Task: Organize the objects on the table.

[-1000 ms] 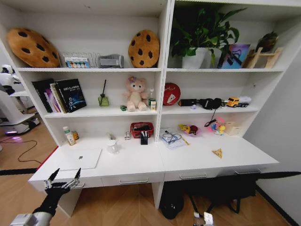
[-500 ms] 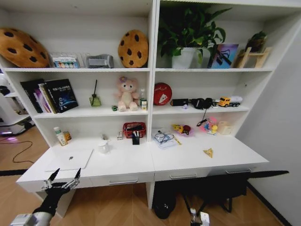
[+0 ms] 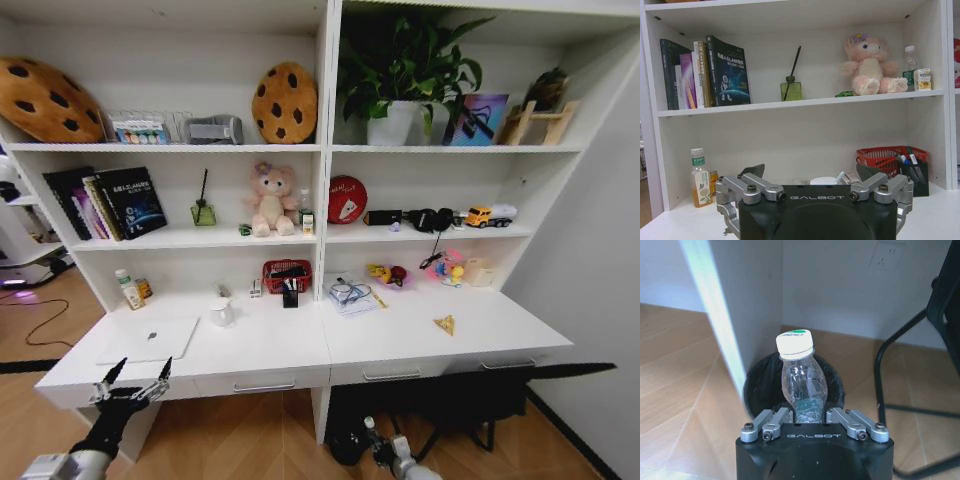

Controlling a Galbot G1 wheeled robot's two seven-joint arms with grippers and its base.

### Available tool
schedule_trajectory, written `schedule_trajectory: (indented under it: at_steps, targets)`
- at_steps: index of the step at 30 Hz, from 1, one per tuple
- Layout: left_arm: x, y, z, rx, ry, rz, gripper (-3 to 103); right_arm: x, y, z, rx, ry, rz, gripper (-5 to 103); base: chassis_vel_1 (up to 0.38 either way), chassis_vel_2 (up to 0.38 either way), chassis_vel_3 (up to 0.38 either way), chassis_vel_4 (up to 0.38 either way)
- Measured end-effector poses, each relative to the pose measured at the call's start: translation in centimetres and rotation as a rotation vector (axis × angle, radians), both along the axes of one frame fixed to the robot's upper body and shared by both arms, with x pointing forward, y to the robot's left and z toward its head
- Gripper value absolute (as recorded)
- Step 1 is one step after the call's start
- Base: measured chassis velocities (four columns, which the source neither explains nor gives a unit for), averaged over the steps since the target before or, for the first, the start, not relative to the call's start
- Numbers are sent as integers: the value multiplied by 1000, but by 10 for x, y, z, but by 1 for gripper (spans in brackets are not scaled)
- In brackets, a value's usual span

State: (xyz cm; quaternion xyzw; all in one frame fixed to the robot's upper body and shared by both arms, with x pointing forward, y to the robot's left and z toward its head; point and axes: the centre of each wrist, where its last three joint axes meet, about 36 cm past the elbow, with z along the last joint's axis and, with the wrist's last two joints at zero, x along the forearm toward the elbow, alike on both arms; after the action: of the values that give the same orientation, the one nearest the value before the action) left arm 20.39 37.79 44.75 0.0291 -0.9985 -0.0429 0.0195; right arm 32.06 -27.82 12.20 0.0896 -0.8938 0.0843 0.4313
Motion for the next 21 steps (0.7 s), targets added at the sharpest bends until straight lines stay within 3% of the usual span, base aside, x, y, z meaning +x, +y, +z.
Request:
schedule_trajectory:
  at_steps: [6,21]
  targets:
    - [0,0,0,0,0,0,100,42,22,-6,-17,-82,2,24,0,0,0,0]
    - [0,0,0,0,0,0,100,67,36,-15,-31,-124,-20,23,0,0,0,0]
